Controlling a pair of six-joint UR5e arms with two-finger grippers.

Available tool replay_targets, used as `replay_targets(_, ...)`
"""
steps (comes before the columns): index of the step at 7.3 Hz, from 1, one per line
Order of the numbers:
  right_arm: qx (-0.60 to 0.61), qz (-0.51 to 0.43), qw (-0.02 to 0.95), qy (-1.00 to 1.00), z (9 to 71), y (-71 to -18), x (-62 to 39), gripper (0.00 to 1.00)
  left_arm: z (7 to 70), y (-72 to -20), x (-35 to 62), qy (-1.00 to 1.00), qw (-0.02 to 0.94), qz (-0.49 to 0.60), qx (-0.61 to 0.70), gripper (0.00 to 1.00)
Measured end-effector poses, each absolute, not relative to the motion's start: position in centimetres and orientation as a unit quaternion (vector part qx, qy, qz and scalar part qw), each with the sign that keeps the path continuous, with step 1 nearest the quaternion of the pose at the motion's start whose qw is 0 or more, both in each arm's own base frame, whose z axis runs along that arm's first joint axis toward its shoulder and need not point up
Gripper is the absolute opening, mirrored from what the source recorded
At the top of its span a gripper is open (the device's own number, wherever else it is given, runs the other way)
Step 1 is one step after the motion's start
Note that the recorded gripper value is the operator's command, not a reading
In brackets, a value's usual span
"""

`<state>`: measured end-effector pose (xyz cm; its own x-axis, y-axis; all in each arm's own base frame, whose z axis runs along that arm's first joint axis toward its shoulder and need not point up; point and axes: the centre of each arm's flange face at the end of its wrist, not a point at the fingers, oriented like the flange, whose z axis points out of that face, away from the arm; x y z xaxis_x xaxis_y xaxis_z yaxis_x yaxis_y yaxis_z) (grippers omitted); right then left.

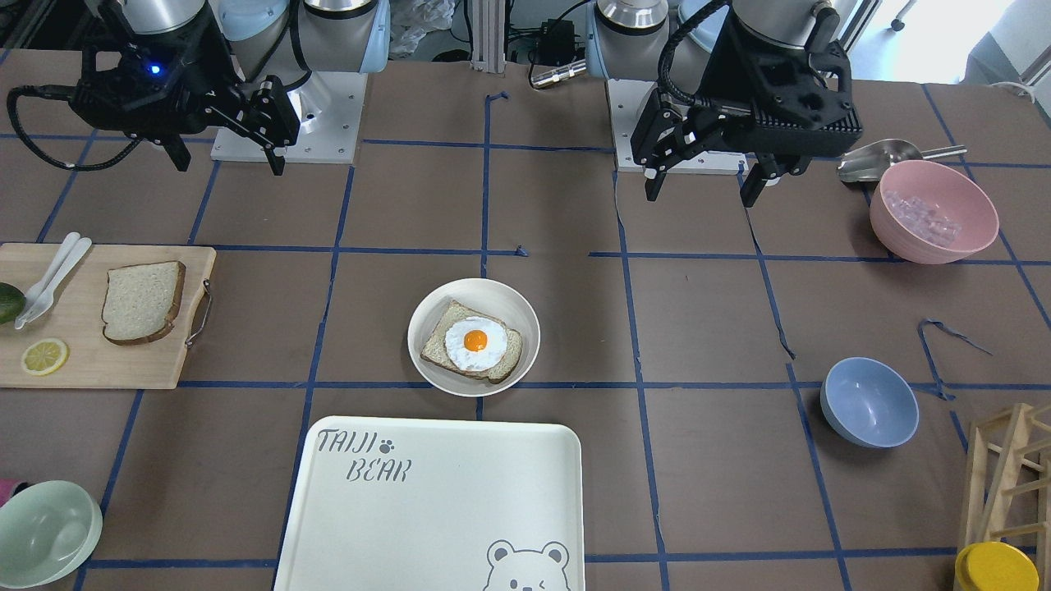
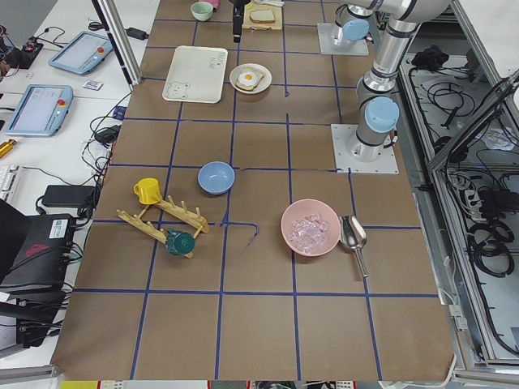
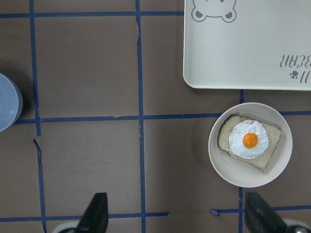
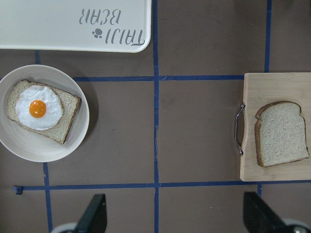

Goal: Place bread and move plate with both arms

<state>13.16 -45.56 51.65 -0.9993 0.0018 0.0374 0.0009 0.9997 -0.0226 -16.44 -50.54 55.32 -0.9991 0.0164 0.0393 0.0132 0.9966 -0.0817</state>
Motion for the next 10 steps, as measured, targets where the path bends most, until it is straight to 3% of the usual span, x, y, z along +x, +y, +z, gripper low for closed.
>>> replay_targets(5, -0.008, 0.013, 0.023, -1.0, 50.9, -46.5, 12.8, 1.0, 55.3, -50.5, -16.4, -0.999, 0.02, 0.04, -0.007, 1.0)
replay_targets(8, -0.002, -0.024, 0.027, -0.999, 46.5, -49.4, 12.2, 1.0, 55.3, -50.5, -16.4, -0.999, 0.019, 0.04, -0.007, 1.0)
replay_targets(10, -0.007, -0.057, 0.026, -0.998, 42.7, -51.3, 9.6, 0.8, 55.3, -50.3, -16.4, -0.999, 0.019, 0.039, -0.007, 1.0)
